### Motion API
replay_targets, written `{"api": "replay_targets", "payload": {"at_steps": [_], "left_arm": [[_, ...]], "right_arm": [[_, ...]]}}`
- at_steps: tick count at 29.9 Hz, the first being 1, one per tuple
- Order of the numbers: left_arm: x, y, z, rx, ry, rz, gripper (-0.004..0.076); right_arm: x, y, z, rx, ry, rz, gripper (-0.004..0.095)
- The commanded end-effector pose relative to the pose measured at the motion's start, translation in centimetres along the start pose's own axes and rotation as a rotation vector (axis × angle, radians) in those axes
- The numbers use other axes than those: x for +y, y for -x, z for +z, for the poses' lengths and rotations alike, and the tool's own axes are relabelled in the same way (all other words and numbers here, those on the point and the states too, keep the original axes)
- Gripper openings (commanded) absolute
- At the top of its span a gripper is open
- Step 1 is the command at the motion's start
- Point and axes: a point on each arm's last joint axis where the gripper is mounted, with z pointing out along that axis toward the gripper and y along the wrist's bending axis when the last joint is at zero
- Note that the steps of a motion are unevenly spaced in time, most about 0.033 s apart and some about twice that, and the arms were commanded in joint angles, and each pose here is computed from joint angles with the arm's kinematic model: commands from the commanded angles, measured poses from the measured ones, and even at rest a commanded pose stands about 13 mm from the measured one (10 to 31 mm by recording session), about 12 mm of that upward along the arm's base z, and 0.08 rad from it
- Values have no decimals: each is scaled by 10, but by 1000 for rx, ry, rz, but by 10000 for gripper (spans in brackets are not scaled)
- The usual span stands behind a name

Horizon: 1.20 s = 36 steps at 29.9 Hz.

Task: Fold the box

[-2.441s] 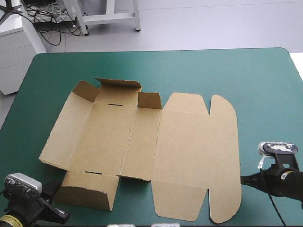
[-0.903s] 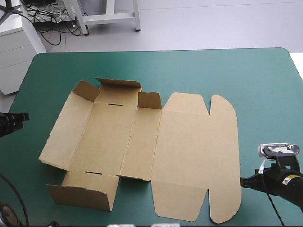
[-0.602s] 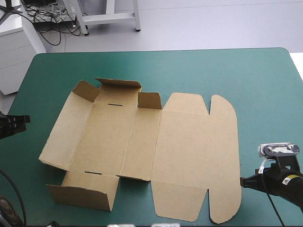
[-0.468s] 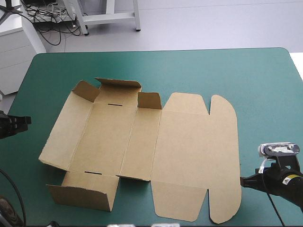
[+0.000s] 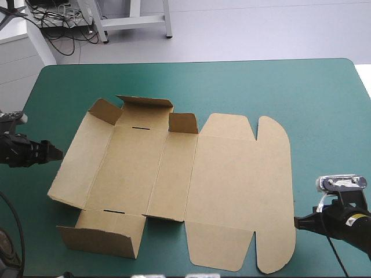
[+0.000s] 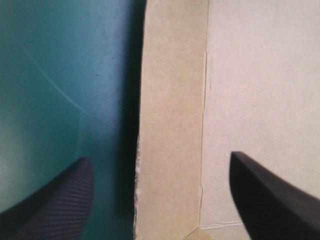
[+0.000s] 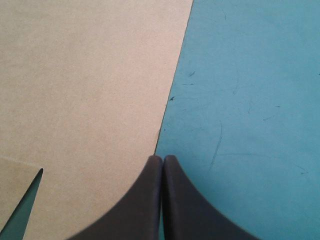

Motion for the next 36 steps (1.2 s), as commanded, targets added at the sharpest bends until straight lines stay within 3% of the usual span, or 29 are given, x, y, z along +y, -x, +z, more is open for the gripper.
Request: {"api": "replay_targets", "payload": {"at_steps": [1,12,23,36], "left_arm": [[-13,8,-1,-14,-30,41,697],[0,12,23,36,-85,54,689],[3,-16,57,136,-198,13,689],[-35,-19,84,208,-278,119,689]], "right_arm": [[-1,9,-5,-62,-11,-8,-20],[-1,8,-5,-52,-8,-8,-20],[0,8,-5,-50,-6,-7,-20],[0,7,-5,-46,-5,-7,-20]]}}
